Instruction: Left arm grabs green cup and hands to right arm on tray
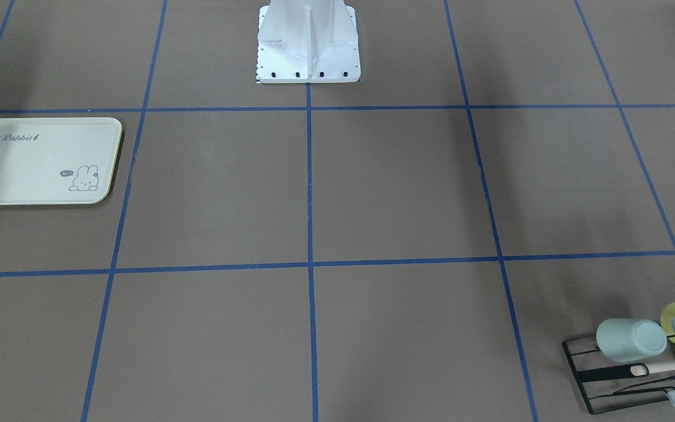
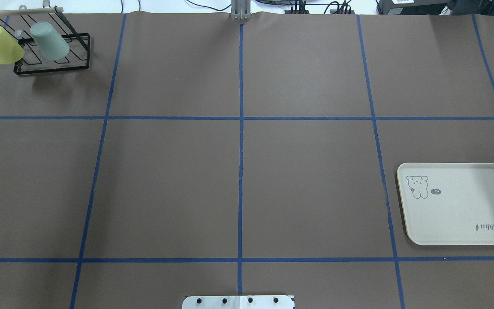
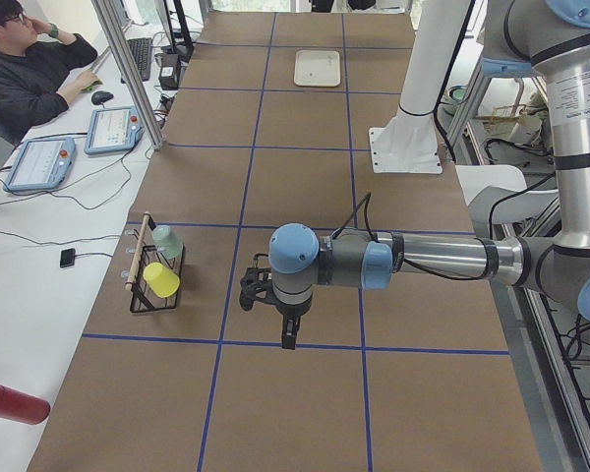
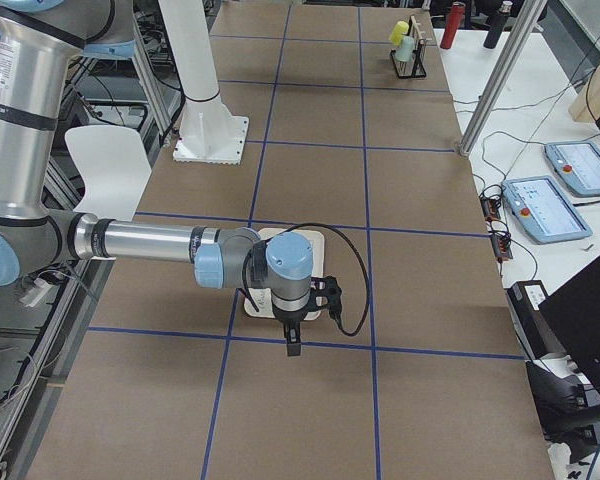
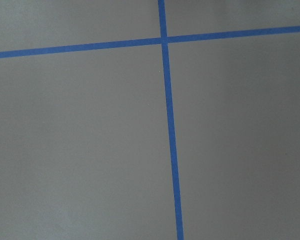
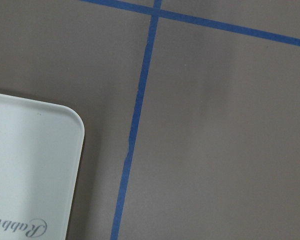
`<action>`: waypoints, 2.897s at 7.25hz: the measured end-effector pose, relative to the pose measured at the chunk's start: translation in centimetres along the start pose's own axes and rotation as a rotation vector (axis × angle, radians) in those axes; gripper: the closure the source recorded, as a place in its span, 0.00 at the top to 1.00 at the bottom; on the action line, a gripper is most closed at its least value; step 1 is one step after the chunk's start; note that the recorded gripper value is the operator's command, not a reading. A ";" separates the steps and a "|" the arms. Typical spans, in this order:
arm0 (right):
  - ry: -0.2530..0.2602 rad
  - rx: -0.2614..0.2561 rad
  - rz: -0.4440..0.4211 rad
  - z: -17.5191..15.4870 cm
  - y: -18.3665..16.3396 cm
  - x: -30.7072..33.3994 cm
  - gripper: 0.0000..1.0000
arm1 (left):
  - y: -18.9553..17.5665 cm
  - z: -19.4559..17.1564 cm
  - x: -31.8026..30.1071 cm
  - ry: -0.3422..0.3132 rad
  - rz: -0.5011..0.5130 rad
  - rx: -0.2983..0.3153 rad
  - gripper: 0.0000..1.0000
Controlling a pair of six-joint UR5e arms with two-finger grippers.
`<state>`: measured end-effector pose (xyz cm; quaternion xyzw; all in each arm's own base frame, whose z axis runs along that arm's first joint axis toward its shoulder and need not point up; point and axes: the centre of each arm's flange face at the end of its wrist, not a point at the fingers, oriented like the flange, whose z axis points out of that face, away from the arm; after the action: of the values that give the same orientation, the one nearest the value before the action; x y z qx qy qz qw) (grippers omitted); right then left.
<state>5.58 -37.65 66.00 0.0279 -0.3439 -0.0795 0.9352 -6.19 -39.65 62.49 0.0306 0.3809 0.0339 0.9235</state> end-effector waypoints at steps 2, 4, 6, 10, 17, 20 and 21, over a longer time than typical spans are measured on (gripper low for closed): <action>-0.001 0.000 0.000 0.0 0.0 0.0 1.00 | -0.4 0.4 0.6 0.001 0.014 -0.009 1.00; -0.001 0.008 -0.006 -0.1 -0.1 -0.1 1.00 | -0.8 0.2 1.1 0.000 0.031 -0.003 1.00; 0.007 0.058 -0.045 -0.6 -0.8 -0.5 1.00 | -1.8 -0.6 2.0 -0.005 0.092 0.064 1.00; 0.036 0.257 -0.205 -2.8 -3.1 -2.0 1.00 | -11.5 -4.3 5.4 -0.020 0.300 0.282 1.00; 0.022 0.290 -0.212 -2.6 -3.8 -1.8 1.00 | -29.7 -3.0 22.4 0.070 0.271 0.290 1.00; 0.017 0.288 -0.211 -2.6 -3.8 -1.8 1.00 | -33.4 2.3 24.8 0.046 0.268 0.259 1.00; 0.017 0.288 -0.210 -2.6 -3.7 -1.8 1.00 | -34.4 3.3 24.4 0.046 0.255 0.256 1.00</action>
<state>5.40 -41.04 62.47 0.1981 -0.3390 -0.1264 0.9109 14.81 -71.86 44.88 0.1951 0.3961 0.1027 0.8913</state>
